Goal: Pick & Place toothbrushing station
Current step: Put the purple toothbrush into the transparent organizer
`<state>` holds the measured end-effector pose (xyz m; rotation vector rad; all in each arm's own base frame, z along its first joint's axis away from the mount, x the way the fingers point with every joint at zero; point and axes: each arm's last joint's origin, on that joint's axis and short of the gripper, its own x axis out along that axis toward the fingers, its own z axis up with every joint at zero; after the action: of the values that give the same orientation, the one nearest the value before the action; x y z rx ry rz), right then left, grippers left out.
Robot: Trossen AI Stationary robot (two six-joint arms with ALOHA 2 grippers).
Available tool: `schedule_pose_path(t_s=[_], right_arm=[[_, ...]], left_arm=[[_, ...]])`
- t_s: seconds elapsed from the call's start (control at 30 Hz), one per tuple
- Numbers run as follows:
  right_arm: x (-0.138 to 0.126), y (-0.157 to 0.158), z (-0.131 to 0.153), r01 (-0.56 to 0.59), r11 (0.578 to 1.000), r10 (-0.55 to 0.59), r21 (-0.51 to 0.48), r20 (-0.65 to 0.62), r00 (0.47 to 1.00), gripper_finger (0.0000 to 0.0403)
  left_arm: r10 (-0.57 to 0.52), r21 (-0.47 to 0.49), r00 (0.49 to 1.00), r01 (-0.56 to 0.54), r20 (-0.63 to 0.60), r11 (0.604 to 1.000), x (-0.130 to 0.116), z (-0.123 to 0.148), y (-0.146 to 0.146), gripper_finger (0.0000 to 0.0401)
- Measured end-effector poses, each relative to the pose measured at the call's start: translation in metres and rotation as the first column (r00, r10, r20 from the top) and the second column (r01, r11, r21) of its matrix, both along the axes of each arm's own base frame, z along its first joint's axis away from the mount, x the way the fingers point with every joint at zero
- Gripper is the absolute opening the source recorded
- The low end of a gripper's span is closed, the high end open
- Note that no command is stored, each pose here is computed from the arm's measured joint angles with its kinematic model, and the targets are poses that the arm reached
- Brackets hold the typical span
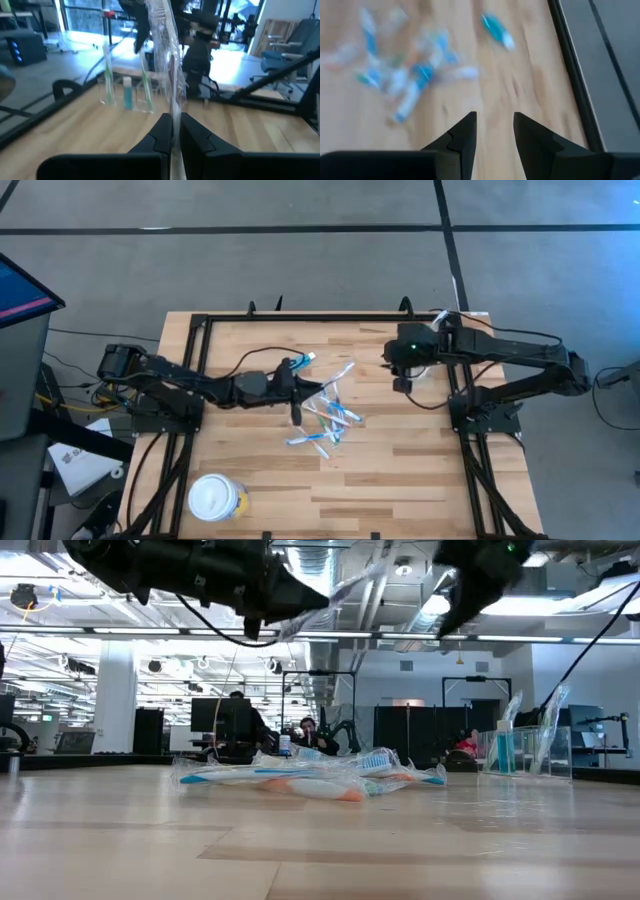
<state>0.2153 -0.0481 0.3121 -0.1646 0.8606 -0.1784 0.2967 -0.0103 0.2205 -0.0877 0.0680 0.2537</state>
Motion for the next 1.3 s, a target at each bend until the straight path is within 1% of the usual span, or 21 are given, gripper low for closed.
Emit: schedule_pose_path(t_s=[0.07, 0.17, 0.3, 0.37, 0.47, 0.57, 0.6, 0.7, 0.77, 0.87, 0.93, 1.07, 1.3], right_arm=[[0.001, 0.002, 0.01, -0.047, 0.999, 0.045, 0.016, 0.108, 0.993, 0.012], [0.0, 0.004, 0.025, -0.109, 0.994, 0.101, 0.019, 0.257, 0.961, 0.012], [0.0, 0.007, 0.044, -0.2, 0.98, 0.171, 0.021, 0.434, 0.885, 0.012], [0.002, 0.008, 0.051, -0.237, 0.971, 0.198, 0.016, 0.499, 0.844, 0.012], [0.004, 0.009, 0.057, -0.284, 0.959, 0.23, 0.01, 0.559, 0.797, 0.012], [0.009, 0.009, 0.06, -0.313, 0.95, 0.251, 0.003, 0.593, 0.765, 0.012], [0.009, 0.009, 0.059, -0.324, 0.946, 0.254, 0.011, 0.595, 0.763, 0.012], [0.013, 0.009, 0.063, -0.346, 0.938, 0.27, -0.001, 0.628, 0.73, 0.012], [0.014, 0.01, 0.061, -0.364, 0.932, 0.28, 0.006, 0.628, 0.726, 0.012], [0.014, 0.011, 0.065, -0.388, 0.922, 0.299, -0.009, 0.655, 0.694, 0.012], [0.015, 0.013, 0.067, -0.406, 0.914, 0.309, -0.013, 0.672, 0.673, 0.012], [0.016, 0.017, 0.072, -0.429, 0.903, 0.329, -0.036, 0.699, 0.635, 0.012], [0.016, 0.02, 0.072, -0.439, 0.897, 0.342, -0.045, 0.7, 0.627, 0.012]], left_arm=[[0.003, 0.016, 1.0, -0.004, 0.027, 1.0, 0.0, 0.003, 0.001, 0.0008], [-0.001, 0.037, 0.996, -0.003, 0.092, 0.999, 0.0, 0.01, 0.001, 0.0008], [-0.035, 0.067, 0.982, 0.023, 0.184, 0.997, 0.0, 0.019, 0.0, 0.0008], [-0.048, 0.081, 0.972, 0.031, 0.228, 0.996, -0.001, 0.024, 0.0, 0.0008], [-0.058, 0.092, 0.954, 0.032, 0.293, 0.995, -0.002, 0.031, 0.0, 0.0008], [-0.056, 0.094, 0.938, 0.026, 0.341, 0.995, -0.003, 0.035, 0.0, 0.0008], [-0.055, 0.101, 0.934, 0.021, 0.354, 0.995, -0.004, 0.037, 0.001, 0.0008], [-0.065, 0.119, 0.928, 0.023, 0.368, 0.993, -0.002, 0.043, 0.001, 0.0008], [-0.082, 0.126, 0.921, 0.036, 0.38, 0.991, 0.001, 0.047, 0.002, 0.0008], [-0.089, 0.132, 0.917, 0.04, 0.389, 0.99, 0.004, 0.051, 0.003, 0.0008], [-0.089, 0.134, 0.91, 0.037, 0.404, 0.99, 0.009, 0.054, 0.003, 0.0008], [-0.097, 0.167, 0.916, 0.034, 0.39, 0.985, 0.022, 0.055, 0.002, 0.0008], [-0.128, 0.196, 0.914, 0.054, 0.386, 0.979, 0.048, 0.055, 0.0, 0.0008]])
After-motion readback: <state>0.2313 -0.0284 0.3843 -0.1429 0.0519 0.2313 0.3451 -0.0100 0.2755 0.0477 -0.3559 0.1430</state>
